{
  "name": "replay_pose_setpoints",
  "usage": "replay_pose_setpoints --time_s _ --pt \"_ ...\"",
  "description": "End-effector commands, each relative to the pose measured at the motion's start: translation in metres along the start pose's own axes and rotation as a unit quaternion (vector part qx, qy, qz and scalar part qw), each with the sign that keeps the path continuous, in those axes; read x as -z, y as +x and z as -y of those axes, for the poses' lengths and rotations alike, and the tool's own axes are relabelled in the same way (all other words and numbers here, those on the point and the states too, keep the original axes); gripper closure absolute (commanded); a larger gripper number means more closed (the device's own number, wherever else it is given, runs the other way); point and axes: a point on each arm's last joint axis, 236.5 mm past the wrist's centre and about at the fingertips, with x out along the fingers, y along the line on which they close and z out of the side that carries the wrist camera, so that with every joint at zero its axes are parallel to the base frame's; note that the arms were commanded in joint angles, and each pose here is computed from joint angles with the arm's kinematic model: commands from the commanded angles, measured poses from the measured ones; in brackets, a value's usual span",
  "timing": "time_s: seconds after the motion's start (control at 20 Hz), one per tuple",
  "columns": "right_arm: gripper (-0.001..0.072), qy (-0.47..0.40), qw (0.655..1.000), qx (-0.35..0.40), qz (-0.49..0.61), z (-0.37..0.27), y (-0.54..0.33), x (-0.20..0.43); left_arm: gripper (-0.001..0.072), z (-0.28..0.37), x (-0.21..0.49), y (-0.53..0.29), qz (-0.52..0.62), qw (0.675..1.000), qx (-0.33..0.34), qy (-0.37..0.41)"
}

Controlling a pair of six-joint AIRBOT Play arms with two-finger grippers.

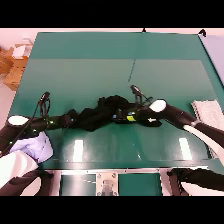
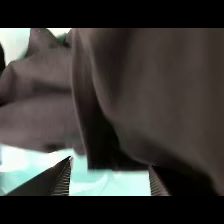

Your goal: Fold the shirts.

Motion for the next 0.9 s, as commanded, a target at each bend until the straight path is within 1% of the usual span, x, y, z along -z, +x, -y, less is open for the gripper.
replay_pose_setpoints --time_s 0.0,0.05,0.1,0.25,0.35,0.45,0.5,0.55,0.6,0.65,0.7,0.75,0.85 --pt "0.0338 -0.001 1.0 0.007 -0.018 0.002 0.028 -0.005 0.0685 0.002 0.003 0.0 -0.006 1.0 0.004 0.0" --pt "0.0484 0.0 1.0 0.007 -0.018 0.002 0.027 -0.005 0.0685 0.002 0.003 0.0 -0.006 1.0 0.004 0.0" --pt "0.0689 0.0 1.0 0.004 -0.018 0.001 0.025 -0.006 0.0685 0.002 0.003 0.0 -0.006 1.0 0.004 0.0" --pt "0.0696 -0.02 1.0 -0.017 -0.002 -0.018 -0.01 -0.022 0.0686 0.002 0.001 0.0 -0.004 1.0 0.004 0.001" --pt "0.0696 -0.042 0.997 -0.052 0.042 -0.047 -0.076 -0.052 0.0686 0.001 -0.008 -0.005 0.0 1.0 -0.006 0.021" --pt "0.0696 -0.071 0.984 -0.071 0.146 -0.071 -0.175 -0.094 0.0686 -0.003 -0.022 -0.015 0.005 0.999 -0.024 0.039" --pt "0.0696 -0.077 0.97 -0.06 0.221 -0.07 -0.233 -0.117 0.0686 -0.009 -0.028 -0.021 0.006 0.998 -0.036 0.047" --pt "0.0696 -0.067 0.955 -0.028 0.286 -0.054 -0.285 -0.135 0.0686 -0.017 -0.032 -0.027 0.006 0.998 -0.051 0.047" --pt "0.0696 -0.041 0.938 0.018 0.343 -0.022 -0.332 -0.149 0.0685 -0.025 -0.035 -0.031 0.008 0.997 -0.065 0.046" --pt "0.0696 -0.005 0.924 0.054 0.377 0.014 -0.364 -0.155 0.0686 -0.033 -0.036 -0.035 0.009 0.996 -0.076 0.04" --pt "0.0696 0.036 0.917 0.078 0.39 0.052 -0.381 -0.155 0.0686 -0.039 -0.036 -0.038 0.009 0.996 -0.083 0.038" --pt "0.0696 0.073 0.916 0.091 0.383 0.085 -0.383 -0.149 0.0686 -0.039 -0.035 -0.039 0.007 0.996 -0.082 0.035" --pt "0.0696 0.126 0.928 0.104 0.335 0.147 -0.353 -0.132 0.0685 -0.038 -0.034 -0.038 0.004 0.996 -0.08 0.035"
